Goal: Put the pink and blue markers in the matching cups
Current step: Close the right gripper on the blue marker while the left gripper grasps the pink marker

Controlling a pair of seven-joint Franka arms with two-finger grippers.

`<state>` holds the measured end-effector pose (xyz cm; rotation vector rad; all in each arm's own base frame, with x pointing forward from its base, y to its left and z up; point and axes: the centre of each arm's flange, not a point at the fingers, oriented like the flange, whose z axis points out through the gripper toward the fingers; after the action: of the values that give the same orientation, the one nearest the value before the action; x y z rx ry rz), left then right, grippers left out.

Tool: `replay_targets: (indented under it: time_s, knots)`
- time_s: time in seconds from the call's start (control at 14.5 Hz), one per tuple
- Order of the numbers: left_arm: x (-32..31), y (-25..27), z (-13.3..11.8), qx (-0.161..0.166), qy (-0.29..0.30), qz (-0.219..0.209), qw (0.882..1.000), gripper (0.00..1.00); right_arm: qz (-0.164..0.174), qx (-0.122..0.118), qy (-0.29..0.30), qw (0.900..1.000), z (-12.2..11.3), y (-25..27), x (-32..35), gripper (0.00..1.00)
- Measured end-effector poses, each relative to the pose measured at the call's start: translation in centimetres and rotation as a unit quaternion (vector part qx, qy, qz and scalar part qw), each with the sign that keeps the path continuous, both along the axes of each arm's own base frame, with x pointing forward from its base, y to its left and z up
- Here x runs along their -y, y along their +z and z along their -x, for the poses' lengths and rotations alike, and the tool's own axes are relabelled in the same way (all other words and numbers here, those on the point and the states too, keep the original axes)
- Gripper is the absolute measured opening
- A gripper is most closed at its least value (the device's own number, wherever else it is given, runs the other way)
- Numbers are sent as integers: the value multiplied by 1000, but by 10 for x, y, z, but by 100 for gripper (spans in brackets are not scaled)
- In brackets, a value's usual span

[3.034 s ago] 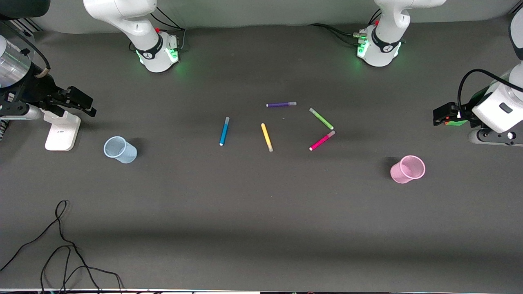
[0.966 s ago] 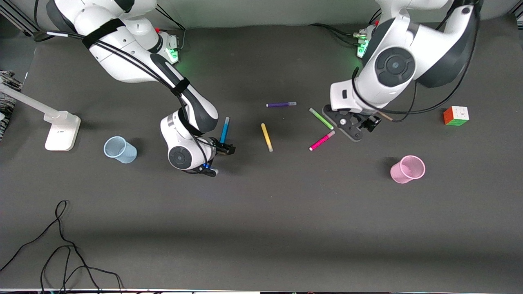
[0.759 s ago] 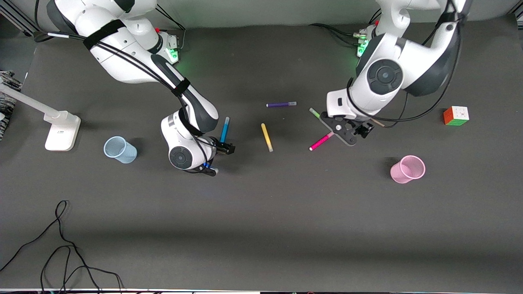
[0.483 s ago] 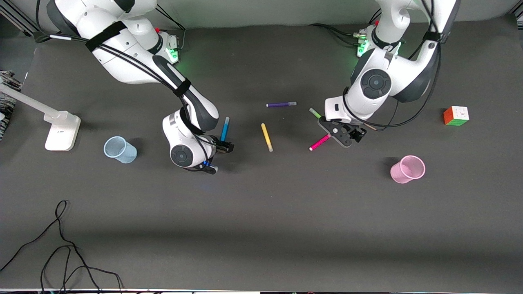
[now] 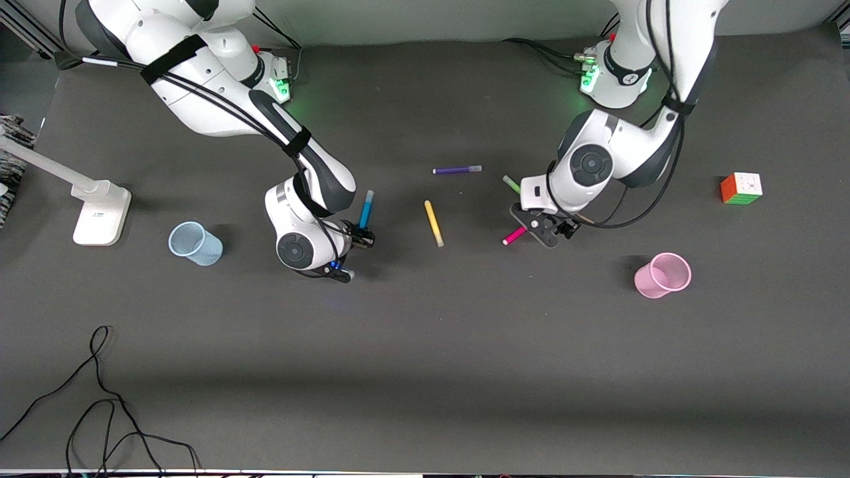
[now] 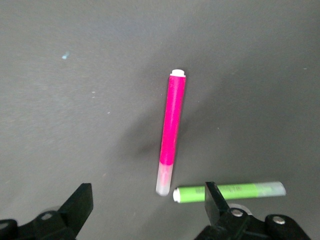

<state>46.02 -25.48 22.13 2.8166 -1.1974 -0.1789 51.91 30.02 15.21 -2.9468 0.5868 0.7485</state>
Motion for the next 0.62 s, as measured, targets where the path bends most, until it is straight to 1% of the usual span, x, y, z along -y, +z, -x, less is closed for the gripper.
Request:
replay_targets:
  time_s: [0.14, 0.34, 0.48, 0.62]
  knots:
    - [1, -20, 1, -3, 1, 4, 1000, 99, 0, 0, 0, 1000, 0, 0, 0, 18]
    - [2, -39, 2, -6, 3, 9, 1000, 96, -1, 6, -1, 1000, -4, 11, 2, 18]
    - [2, -45, 3, -9, 3, 9, 1000, 96, 2, 11, -3, 1000, -12, 39, 11, 18]
    - [2, -46, 3, -11, 3, 8, 1000, 93, 13, 27, -9, 1000, -28, 85, 38, 18]
